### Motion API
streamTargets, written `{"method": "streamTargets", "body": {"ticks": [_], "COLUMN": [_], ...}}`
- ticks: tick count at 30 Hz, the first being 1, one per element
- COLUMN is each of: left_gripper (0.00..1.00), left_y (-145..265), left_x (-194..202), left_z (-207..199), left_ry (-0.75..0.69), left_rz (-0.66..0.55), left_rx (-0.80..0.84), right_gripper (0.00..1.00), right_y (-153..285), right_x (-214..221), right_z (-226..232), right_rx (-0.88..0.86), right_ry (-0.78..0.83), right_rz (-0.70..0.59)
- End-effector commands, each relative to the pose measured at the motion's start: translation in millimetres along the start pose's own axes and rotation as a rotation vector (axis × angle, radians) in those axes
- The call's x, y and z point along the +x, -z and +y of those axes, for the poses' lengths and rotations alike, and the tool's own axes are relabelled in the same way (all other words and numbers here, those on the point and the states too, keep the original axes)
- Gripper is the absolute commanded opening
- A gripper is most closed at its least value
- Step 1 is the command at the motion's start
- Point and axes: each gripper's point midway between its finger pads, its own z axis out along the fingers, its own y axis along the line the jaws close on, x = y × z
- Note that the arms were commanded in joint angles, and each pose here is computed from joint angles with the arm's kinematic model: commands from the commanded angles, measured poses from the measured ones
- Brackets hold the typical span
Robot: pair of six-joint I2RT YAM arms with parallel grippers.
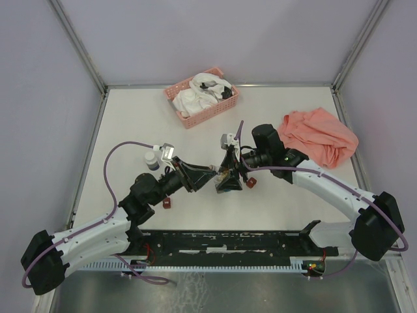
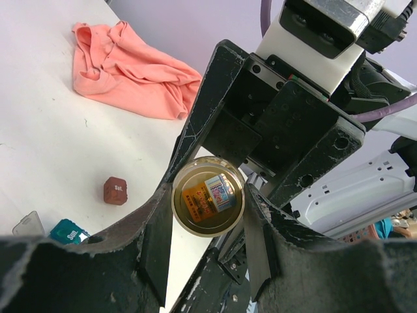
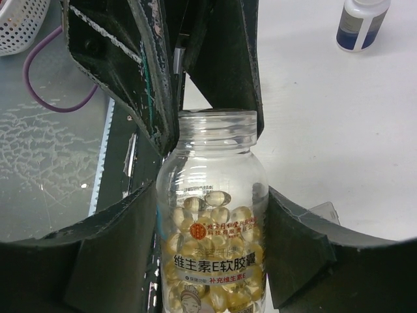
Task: Sort the pills into containers
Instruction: Unscrew the lid of the pill bottle.
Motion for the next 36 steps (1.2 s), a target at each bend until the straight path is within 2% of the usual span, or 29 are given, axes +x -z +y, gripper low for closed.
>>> {"method": "streamTargets", "body": {"ticks": [1,4,10,12,13,15,17,20,25,29,36], "left_gripper": [0.03,0.03,0.08,0.13,0.21,0.43,0.62,0.77,0.90,0.97,1.00], "left_y": [-0.9,-0.9,-0.9,-1.1,-1.2,-0.9,0.8,5.5,17.2,26.1,28.7], "left_x": [-22.3,-22.5,-21.3,-20.1,-19.8,-19.9,-20.3,-22.8,-30.5,-34.0,-15.0], "left_z": [-20.7,-21.2,-21.1,-20.9,-20.8,-21.2,-20.1,-19.8,-20.9,-26.3,-50.2], "left_ry": [0.024,0.025,0.026,0.026,0.026,0.028,0.026,0.000,-0.109,-0.306,-0.601], "left_rz": [-0.080,-0.081,-0.076,-0.072,-0.072,-0.073,-0.077,-0.089,-0.120,-0.150,-0.112], "left_rx": [0.066,0.068,0.070,0.072,0.073,0.074,0.069,0.065,0.065,0.122,0.346], "right_gripper": [0.68,0.58,0.22,0.11,0.04,0.02,0.02,0.02,0.02,0.02,0.02], "right_y": [-0.4,-0.4,0.8,1.5,1.9,3.4,6.3,11.7,21.7,24.9,32.8], "right_x": [-10.7,-11.4,-14.4,-15.5,-15.6,-15.8,-16.2,-17.8,-16.9,-15.8,-10.9], "right_z": [3.1,4.2,7.4,7.6,8.3,8.9,8.9,11.1,17.2,20.1,24.2], "right_rx": [-0.021,-0.027,-0.041,-0.042,-0.048,-0.059,-0.067,-0.091,-0.154,-0.170,-0.147], "right_ry": [0.037,0.038,0.041,0.041,0.038,0.033,0.031,0.032,0.044,0.059,0.140], "right_rz": [-0.022,-0.024,-0.026,-0.027,-0.026,-0.026,-0.030,-0.035,-0.018,-0.014,0.008]}}
